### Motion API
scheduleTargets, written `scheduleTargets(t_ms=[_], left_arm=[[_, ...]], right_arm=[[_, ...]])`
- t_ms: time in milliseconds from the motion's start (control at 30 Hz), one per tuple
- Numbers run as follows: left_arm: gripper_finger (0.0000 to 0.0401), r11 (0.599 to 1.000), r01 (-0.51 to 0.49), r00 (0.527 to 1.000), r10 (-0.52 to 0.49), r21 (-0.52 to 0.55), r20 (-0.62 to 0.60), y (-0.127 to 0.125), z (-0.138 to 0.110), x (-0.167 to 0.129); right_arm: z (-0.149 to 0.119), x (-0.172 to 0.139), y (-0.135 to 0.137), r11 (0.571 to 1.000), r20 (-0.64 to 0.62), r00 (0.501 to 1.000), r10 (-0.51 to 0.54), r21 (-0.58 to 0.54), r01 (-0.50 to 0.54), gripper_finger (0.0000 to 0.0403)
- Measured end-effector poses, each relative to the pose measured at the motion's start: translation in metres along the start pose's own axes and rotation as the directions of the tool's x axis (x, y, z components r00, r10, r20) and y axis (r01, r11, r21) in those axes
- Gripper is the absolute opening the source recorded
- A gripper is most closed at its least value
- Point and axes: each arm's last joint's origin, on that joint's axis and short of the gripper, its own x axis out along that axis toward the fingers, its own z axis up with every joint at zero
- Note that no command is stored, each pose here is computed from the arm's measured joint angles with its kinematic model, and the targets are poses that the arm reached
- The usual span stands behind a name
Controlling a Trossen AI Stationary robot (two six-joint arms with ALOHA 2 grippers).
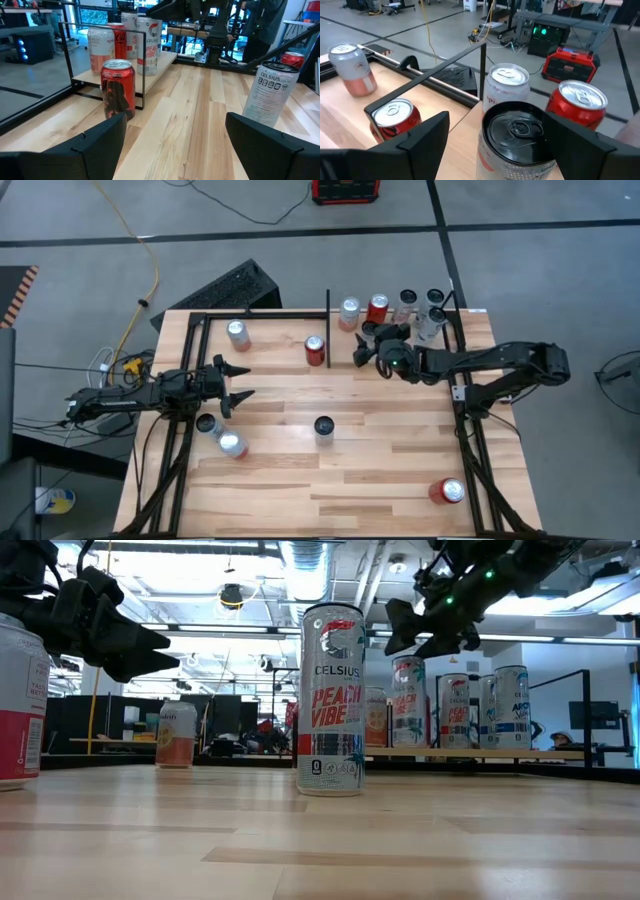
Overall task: Place canned beverage on shelf
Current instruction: Put the black pink soda can on the shelf
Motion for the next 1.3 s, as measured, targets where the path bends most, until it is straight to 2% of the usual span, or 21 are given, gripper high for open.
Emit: scheduleTargets(t_ms=[300, 500, 833, 1133, 1300], left_arm=[[0.0327, 1.000, 0.000, 1.000, 0.000, 0.000, 0.000, 0.000, 0.000, 0.000], [0.0327, 1.000, 0.000, 1.000, 0.000, 0.000, 0.000, 0.000, 0.000, 0.000], [0.0327, 1.000, 0.000, 1.000, 0.000, 0.000, 0.000, 0.000, 0.000, 0.000], [0.0327, 1.000, 0.000, 1.000, 0.000, 0.000, -0.001, 0.000, 0.000, 0.000], [0.0327, 1.000, 0.000, 1.000, 0.000, 0.000, 0.000, 0.000, 0.000, 0.000]], right_arm=[[-0.001, 0.003, 0.000, 1.000, 0.004, 1.000, -0.018, 0.002, 0.018, 0.0345], [-0.003, 0.003, 0.000, 0.990, -0.010, 1.000, -0.003, -0.141, 0.001, 0.0336], [0.001, -0.001, -0.004, 0.959, -0.032, 0.997, 0.065, -0.274, -0.072, 0.0330], [0.021, -0.014, -0.017, 0.974, 0.037, 0.996, 0.080, -0.216, -0.070, 0.0330], [0.027, -0.020, -0.023, 0.988, 0.053, 0.996, 0.077, -0.140, -0.069, 0.0330]])
